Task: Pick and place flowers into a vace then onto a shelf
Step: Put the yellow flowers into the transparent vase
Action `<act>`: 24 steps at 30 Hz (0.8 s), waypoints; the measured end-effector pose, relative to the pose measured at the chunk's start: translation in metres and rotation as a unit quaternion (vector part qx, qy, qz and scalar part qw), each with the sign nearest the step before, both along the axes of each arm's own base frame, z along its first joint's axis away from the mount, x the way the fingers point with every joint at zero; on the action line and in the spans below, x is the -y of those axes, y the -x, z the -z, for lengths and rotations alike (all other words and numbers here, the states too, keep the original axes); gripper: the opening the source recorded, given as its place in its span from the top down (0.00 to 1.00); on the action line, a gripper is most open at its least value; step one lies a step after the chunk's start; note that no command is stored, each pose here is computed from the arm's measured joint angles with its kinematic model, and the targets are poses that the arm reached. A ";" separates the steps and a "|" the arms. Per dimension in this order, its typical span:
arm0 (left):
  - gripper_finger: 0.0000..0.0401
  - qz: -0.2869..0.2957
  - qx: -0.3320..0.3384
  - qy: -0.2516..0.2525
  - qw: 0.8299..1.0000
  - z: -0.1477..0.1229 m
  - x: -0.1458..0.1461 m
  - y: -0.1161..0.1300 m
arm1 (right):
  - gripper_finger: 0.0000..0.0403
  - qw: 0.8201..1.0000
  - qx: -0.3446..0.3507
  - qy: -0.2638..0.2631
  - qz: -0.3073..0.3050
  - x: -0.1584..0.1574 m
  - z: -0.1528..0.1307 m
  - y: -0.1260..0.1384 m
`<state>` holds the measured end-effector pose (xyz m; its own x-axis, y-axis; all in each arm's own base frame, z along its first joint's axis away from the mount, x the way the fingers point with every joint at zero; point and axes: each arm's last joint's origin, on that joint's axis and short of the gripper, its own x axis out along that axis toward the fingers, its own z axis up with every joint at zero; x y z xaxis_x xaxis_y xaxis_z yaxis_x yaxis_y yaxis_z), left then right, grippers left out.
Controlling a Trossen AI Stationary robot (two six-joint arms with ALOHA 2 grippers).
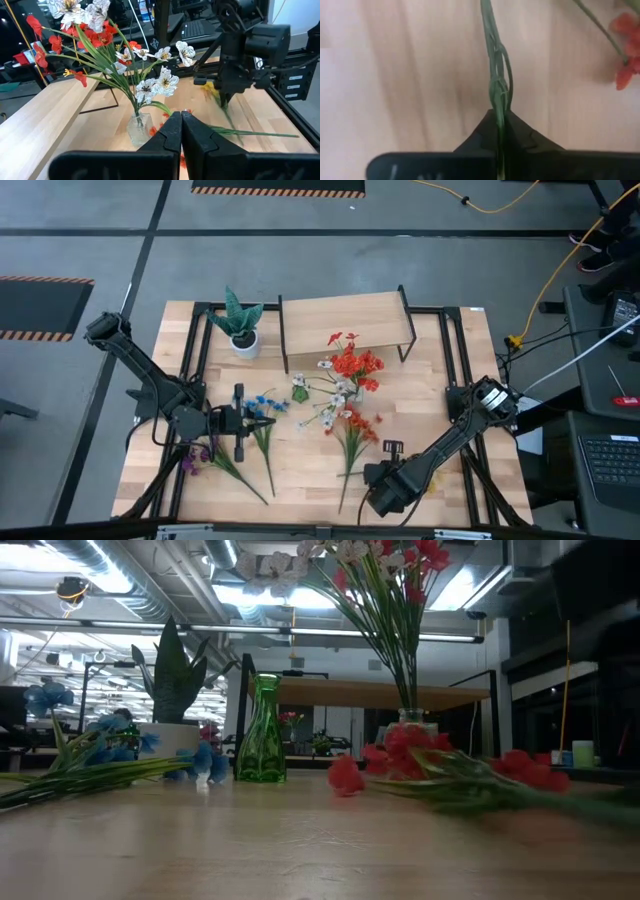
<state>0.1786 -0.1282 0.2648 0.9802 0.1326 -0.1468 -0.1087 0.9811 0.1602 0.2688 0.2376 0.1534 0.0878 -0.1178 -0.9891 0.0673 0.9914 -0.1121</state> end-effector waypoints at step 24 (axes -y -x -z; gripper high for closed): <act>0.99 0.013 -0.002 0.002 1.000 0.000 0.001 0.000 | 1.00 0.993 0.013 -0.028 -0.113 -0.009 -0.083 -0.026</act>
<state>0.1787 -0.1289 0.2647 0.9828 0.1063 -0.1512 -0.0824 0.9843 0.1562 0.2952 0.2470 0.2369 0.1305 -0.0373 -0.9907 -0.1558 0.9861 -0.0577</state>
